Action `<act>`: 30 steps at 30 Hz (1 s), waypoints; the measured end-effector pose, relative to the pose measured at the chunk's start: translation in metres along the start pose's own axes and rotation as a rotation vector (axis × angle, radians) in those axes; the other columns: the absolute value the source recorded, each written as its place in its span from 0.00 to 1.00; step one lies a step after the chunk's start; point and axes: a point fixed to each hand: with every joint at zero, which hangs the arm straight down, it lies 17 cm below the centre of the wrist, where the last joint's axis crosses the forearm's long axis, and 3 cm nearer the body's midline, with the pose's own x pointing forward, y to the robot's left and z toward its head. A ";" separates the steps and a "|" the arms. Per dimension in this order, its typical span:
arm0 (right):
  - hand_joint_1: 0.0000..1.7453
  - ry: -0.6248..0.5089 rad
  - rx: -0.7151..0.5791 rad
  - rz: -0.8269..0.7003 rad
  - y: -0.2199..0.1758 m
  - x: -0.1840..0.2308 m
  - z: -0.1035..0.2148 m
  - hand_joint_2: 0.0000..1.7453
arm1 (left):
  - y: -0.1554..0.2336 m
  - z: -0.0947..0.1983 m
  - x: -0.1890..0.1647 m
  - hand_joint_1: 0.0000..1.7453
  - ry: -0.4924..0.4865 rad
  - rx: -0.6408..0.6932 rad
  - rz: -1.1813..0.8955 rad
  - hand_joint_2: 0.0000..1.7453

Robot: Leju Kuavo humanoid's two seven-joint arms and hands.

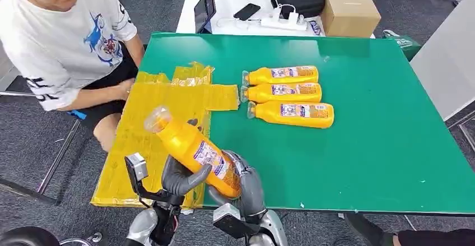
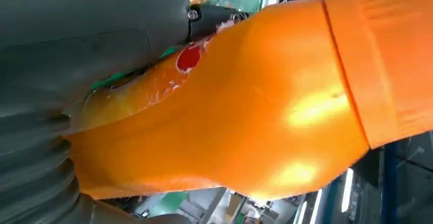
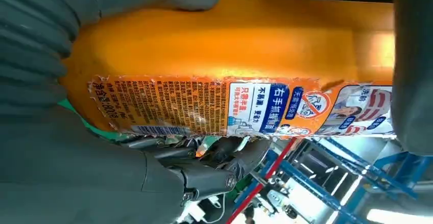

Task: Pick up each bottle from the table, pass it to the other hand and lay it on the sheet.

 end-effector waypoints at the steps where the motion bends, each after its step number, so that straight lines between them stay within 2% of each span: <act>1: 1.00 -0.003 0.008 0.001 0.002 0.001 0.000 1.00 | 0.001 0.000 -0.001 0.00 0.003 0.002 -0.001 1.00; 13: 1.00 -0.005 0.146 -0.053 0.036 -0.002 0.004 1.00 | 0.008 0.007 -0.006 0.00 0.016 0.005 0.061 1.00; 30: 1.00 -0.003 0.167 -0.054 0.042 -0.005 0.004 1.00 | 0.015 0.011 -0.008 0.00 0.020 0.018 0.064 1.00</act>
